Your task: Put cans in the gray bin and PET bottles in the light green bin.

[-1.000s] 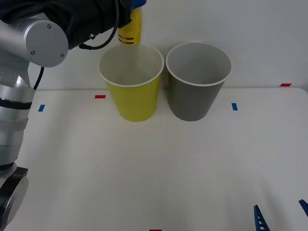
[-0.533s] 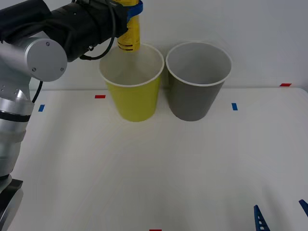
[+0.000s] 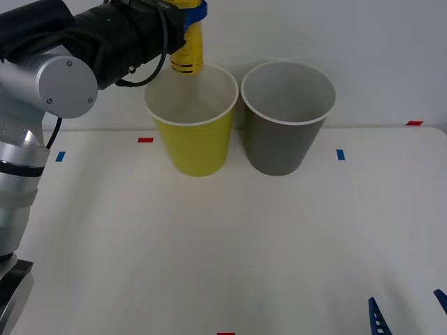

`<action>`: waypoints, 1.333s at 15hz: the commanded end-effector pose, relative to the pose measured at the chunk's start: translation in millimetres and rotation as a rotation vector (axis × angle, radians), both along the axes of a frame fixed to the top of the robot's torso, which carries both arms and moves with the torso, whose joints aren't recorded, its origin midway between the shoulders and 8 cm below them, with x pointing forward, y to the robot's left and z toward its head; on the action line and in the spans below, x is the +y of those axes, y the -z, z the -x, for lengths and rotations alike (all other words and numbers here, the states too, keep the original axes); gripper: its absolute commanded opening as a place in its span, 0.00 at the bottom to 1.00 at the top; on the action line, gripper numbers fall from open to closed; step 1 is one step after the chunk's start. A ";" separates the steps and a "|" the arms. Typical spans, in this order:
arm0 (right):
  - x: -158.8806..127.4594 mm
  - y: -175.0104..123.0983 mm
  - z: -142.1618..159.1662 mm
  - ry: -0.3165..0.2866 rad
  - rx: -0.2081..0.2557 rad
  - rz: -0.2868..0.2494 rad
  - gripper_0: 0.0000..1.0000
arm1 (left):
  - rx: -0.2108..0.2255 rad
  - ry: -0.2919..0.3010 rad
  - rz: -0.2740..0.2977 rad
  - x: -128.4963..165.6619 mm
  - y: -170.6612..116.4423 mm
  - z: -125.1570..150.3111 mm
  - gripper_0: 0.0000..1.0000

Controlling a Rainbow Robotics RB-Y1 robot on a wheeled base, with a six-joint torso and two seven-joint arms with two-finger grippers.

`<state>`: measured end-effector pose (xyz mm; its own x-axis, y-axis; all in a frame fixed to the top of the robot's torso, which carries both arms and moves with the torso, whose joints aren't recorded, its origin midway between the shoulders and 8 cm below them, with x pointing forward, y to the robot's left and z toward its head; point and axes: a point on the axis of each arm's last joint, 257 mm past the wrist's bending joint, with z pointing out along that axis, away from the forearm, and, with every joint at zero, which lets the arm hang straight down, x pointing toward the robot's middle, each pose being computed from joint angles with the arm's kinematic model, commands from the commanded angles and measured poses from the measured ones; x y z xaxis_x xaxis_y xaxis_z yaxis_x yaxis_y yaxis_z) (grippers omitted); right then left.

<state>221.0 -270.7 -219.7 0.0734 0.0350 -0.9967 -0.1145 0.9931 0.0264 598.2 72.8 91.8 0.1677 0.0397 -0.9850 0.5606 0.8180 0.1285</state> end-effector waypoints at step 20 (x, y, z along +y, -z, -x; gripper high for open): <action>0.0 0.0 0.0 0.000 0.000 0.000 1.00 | -0.003 0.015 -0.015 30.5 14.0 28.9 1.00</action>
